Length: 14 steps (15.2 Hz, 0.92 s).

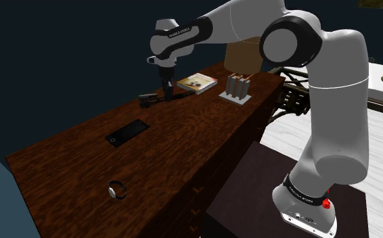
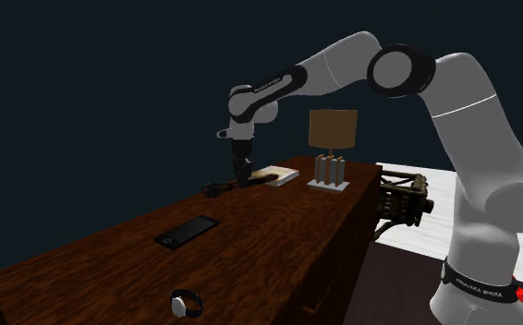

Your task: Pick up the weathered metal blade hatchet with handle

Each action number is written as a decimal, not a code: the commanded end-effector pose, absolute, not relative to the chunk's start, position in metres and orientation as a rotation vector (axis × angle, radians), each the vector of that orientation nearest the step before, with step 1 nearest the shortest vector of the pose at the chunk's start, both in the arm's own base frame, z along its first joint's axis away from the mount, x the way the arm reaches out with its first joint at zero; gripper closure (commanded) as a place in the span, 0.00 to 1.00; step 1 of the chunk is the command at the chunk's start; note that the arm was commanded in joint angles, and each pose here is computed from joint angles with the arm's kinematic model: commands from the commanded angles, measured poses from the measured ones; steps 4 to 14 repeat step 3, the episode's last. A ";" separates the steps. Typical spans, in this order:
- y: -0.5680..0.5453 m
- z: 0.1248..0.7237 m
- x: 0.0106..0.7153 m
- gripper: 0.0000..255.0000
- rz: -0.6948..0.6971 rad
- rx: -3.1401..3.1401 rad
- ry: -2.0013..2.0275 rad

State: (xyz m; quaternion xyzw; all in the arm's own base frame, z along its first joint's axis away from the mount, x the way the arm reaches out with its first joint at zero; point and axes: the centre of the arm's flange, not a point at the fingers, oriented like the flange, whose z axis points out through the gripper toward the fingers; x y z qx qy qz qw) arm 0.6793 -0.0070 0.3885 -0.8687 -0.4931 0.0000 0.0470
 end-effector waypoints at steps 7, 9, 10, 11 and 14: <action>-0.007 0.399 0.680 1.00 0.000 -2.651 -1.504; -0.007 0.399 0.680 1.00 0.000 -2.651 -1.504; -0.007 0.399 0.680 1.00 0.000 -2.651 -1.504; -0.007 0.399 0.680 1.00 0.000 -2.651 -1.504; -0.007 0.399 0.680 1.00 0.000 -2.651 -1.504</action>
